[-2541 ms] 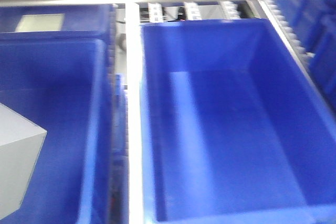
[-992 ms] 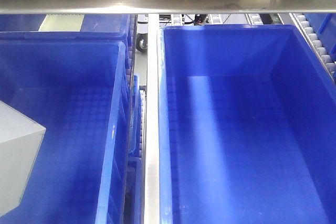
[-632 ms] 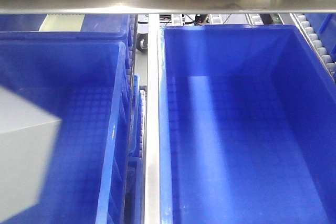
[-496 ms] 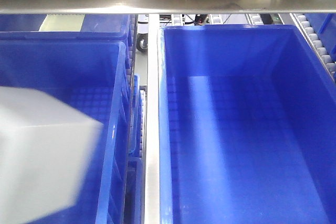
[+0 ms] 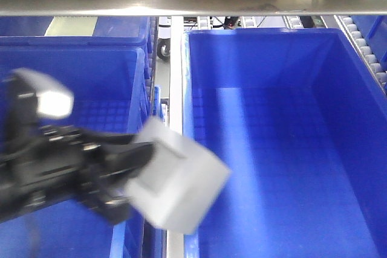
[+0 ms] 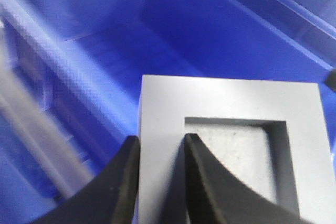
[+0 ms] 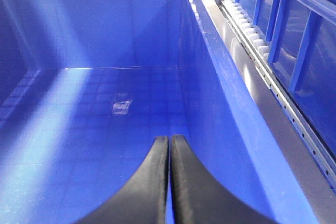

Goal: Sort gray base to blue bin
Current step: 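Swing the left arm over the farther blue bin and lower the block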

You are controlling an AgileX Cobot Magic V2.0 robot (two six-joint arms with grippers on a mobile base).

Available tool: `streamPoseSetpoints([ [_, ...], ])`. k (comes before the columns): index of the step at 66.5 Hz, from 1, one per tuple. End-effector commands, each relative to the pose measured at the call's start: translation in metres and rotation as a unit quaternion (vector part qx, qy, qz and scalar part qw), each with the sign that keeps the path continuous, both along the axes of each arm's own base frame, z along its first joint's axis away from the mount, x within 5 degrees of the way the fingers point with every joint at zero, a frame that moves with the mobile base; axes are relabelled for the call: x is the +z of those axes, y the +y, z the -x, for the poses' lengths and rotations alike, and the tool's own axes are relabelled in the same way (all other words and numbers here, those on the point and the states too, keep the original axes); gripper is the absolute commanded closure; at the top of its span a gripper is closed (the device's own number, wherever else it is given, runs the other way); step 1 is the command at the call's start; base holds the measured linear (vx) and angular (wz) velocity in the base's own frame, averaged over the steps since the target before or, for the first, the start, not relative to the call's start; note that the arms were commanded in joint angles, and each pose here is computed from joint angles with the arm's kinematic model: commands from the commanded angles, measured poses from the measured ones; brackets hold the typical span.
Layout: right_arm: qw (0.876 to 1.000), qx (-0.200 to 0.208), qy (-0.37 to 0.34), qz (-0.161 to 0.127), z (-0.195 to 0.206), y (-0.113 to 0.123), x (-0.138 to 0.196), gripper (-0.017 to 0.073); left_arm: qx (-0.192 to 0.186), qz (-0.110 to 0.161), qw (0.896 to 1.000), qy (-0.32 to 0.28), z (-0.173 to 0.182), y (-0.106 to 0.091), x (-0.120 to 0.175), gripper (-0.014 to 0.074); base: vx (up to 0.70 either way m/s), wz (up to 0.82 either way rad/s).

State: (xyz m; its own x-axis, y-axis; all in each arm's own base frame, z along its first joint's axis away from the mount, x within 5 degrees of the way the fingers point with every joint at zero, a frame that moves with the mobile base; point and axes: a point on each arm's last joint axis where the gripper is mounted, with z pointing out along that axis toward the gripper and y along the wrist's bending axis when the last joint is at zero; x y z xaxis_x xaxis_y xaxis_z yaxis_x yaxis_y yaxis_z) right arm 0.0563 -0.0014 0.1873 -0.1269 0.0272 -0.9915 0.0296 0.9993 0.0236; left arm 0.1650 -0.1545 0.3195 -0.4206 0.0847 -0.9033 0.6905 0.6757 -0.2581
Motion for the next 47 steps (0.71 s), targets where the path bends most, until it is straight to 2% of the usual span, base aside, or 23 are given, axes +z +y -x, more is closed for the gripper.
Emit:
streamPoseSetpoints([
  [1,1.0,-0.001,-0.011,0.009,-0.002,0.0,0.001,0.0564,0.003,0.027,0.999,-0.027,-0.012,-0.019,0.022,0.0573,0.0,0.0],
  [14,1.0,-0.001,-0.011,0.009,-0.002,0.0,0.001,0.0564,-0.039,0.015,0.999,-0.017,-0.032,-0.073,0.022,0.0573,0.0,0.0],
  [32,1.0,-0.001,-0.011,0.009,-0.002,0.0,0.001,0.0564,-0.068,0.0,0.998,-0.008,-0.065,-0.15,0.005,0.0568,0.0,0.0],
  [40,1.0,-0.001,-0.011,0.009,-0.002,0.0,0.001,0.0564,-0.073,-0.01,0.997,0.001,-0.08,-0.175,-0.011,0.0557,0.0,0.0],
  [47,1.0,-0.001,-0.011,0.009,-0.002,0.0,0.001,0.0564,-0.073,-0.023,0.997,0.013,-0.092,-0.19,-0.03,0.0529,0.0,0.0],
])
